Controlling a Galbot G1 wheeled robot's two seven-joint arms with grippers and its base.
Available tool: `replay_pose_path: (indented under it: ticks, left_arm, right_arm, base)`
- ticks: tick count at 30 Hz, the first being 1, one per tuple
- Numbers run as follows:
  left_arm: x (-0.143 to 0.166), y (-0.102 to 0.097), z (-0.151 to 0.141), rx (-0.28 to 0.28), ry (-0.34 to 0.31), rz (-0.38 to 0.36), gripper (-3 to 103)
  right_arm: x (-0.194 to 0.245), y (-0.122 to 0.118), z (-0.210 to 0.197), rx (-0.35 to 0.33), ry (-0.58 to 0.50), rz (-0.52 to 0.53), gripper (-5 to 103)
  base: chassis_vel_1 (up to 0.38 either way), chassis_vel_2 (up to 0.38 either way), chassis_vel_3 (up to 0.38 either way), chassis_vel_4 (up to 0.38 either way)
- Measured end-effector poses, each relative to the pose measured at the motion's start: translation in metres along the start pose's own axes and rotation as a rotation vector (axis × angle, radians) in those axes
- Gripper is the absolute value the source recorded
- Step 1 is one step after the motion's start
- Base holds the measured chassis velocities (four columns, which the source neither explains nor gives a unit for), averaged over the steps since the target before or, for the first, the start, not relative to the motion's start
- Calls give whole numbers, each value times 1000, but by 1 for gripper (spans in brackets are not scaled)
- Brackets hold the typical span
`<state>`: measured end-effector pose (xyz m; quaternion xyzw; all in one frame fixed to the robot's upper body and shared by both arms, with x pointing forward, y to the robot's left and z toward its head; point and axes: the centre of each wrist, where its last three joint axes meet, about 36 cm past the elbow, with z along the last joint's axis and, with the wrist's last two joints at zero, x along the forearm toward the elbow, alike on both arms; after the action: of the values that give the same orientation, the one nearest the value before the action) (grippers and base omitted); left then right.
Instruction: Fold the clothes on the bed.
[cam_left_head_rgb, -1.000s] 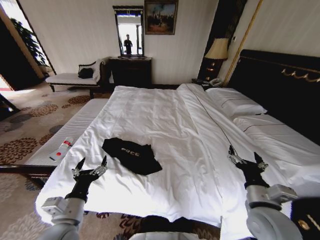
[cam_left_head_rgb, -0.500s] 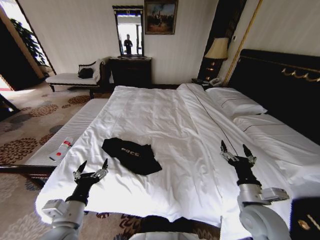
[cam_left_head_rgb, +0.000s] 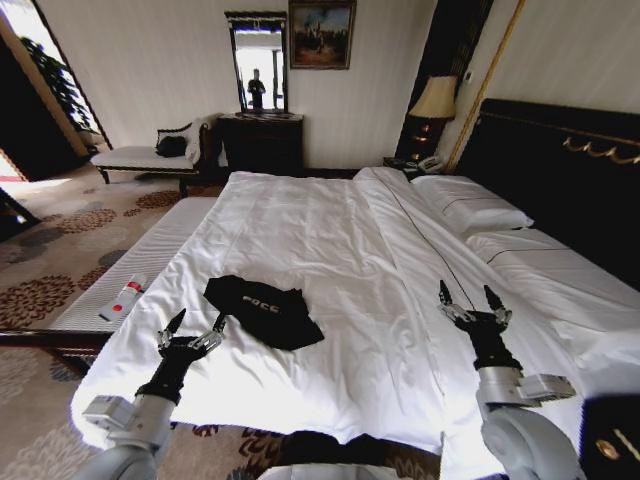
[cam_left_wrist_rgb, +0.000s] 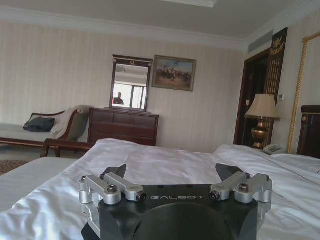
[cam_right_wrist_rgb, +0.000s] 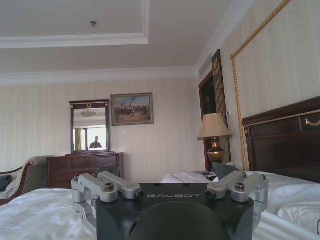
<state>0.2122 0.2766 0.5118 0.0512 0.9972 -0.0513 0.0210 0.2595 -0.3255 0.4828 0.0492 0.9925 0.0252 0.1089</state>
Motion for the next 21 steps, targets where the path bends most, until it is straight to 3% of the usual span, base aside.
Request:
replay_pose_path:
  ticks: [4, 21]
  left_arm:
    - [-2, 0, -1, 18, -30, 3, 100]
    - [-6, 0, -3, 31, -45, -36, 100]
  right_arm:
    - [0, 1, 9, 9, 20, 10, 100]
    - [0, 0, 13, 15, 22, 8, 100]
  base:
    - [0, 0, 0, 0]
    - [0, 0, 0, 0]
